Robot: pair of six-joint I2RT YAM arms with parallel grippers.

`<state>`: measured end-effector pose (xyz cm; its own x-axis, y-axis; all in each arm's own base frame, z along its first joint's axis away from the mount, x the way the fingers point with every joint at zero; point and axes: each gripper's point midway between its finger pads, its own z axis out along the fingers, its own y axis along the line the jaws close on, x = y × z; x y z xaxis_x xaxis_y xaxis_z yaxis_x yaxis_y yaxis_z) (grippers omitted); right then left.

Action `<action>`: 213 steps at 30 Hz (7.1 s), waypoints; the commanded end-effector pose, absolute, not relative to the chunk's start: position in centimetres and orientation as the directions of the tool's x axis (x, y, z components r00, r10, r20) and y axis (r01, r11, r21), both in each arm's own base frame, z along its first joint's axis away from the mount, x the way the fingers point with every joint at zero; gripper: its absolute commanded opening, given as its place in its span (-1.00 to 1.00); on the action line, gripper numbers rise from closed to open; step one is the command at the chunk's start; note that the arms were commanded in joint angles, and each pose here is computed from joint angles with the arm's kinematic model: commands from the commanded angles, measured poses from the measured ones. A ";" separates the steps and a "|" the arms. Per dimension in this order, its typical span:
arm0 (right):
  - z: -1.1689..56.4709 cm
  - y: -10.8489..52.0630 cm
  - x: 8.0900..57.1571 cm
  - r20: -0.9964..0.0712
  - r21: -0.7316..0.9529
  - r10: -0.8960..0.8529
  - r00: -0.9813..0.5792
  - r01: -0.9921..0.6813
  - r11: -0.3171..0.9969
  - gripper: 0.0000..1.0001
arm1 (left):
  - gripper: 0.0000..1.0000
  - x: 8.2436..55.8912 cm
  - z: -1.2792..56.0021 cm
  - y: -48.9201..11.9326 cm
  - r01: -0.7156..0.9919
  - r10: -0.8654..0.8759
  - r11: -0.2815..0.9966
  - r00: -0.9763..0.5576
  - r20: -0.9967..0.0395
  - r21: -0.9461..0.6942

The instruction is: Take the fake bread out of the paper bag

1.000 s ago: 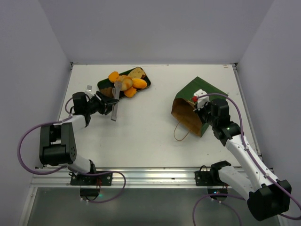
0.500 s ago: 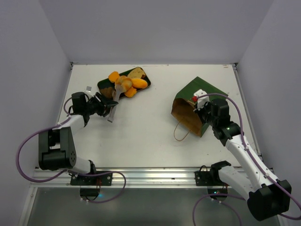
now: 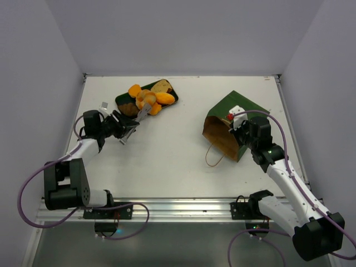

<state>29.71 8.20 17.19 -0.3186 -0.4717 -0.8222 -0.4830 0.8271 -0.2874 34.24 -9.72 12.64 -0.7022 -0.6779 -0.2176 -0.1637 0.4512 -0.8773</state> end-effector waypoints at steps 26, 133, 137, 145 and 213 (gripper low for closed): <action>18.9 9.4 29.2 -0.800 -0.338 -0.556 -0.225 -0.596 0.728 -1.00 | -0.22 22.1 16.7 -18.0 0.165 -0.404 0.380 -0.855 -0.324 -0.910; 15.0 15.5 25.8 -0.744 -0.208 -0.635 -0.208 -0.831 0.516 -1.00 | -0.14 23.2 9.6 -39.8 -0.159 -0.584 0.065 -0.806 0.091 -0.985; 15.0 15.7 26.0 -0.753 -0.196 -0.620 -0.218 -0.825 0.529 -1.00 | -0.09 23.5 9.1 -39.3 -0.178 -0.618 0.062 -0.779 0.102 -0.982; 14.7 15.6 25.8 -0.756 -0.194 -0.616 -0.222 -0.823 0.534 -1.00 | -0.06 24.3 9.4 -39.3 -0.180 -0.644 0.006 -0.753 0.134 -0.984; 14.5 15.8 25.6 -0.765 -0.188 -0.608 -0.214 -0.828 0.528 -1.00 | 0.00 26.3 8.5 -42.3 -0.257 -0.652 0.143 -0.751 0.105 -0.956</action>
